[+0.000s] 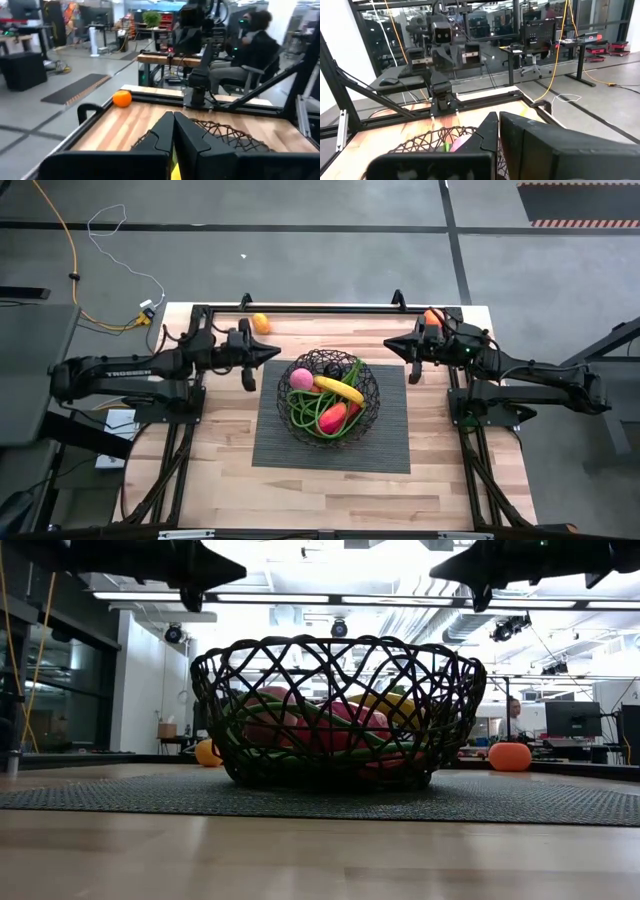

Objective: Build produce basket
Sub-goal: Put the orange into the black wire basket

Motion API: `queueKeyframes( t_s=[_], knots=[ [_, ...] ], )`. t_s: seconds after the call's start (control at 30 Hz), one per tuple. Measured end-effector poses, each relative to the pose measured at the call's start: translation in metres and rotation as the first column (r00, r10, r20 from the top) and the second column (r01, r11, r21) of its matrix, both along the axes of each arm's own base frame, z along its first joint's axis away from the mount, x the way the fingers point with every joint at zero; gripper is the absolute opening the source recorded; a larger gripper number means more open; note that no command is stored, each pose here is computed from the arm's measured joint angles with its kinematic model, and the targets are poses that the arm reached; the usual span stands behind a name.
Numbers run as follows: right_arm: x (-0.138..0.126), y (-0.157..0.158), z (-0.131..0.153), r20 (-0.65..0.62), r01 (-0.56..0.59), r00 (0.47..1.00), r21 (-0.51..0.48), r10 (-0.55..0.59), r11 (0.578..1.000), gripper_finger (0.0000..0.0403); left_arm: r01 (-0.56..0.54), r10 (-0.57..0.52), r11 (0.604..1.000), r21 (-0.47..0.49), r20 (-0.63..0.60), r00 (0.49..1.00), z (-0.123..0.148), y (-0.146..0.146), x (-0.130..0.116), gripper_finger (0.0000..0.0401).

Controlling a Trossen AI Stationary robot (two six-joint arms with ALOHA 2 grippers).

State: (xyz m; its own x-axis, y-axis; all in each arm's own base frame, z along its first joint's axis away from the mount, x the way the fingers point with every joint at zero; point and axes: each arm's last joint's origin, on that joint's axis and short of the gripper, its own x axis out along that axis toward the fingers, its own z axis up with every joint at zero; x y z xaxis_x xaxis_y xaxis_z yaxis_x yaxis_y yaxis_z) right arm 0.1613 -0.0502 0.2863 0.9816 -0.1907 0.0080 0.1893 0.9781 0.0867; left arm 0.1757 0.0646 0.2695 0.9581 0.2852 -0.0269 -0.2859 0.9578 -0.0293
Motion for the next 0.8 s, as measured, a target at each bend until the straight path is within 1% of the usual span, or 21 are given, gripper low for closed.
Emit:
queueKeyframes(
  t_s=[0.13,0.27,0.33,0.8],
  knots=[
    [0.0000,0.0001,-0.0012,-0.012,-0.004,1.000,0.005,0.005,1.000,0.0000,0.068,-0.069,0.998,0.015,0.013,0.998,0.0055,0.0040,-0.0015,0.0000],
    [0.0002,0.0011,-0.0012,-0.012,-0.037,0.999,0.005,0.037,0.999,0.0000,0.158,-0.157,0.987,-0.031,0.028,0.987,0.0057,0.0042,-0.0022,0.0000],
    [0.0002,0.0012,-0.0013,-0.012,-0.041,0.999,0.005,0.041,0.999,0.0000,0.183,-0.181,0.982,-0.054,0.035,0.983,0.0057,0.0040,-0.0024,0.0000],
    [0.0002,0.0011,-0.0012,-0.012,-0.040,0.999,0.005,0.040,0.999,0.0000,0.184,-0.182,0.981,-0.059,0.037,0.983,0.0058,0.0040,-0.0024,0.0000]
  ],
)
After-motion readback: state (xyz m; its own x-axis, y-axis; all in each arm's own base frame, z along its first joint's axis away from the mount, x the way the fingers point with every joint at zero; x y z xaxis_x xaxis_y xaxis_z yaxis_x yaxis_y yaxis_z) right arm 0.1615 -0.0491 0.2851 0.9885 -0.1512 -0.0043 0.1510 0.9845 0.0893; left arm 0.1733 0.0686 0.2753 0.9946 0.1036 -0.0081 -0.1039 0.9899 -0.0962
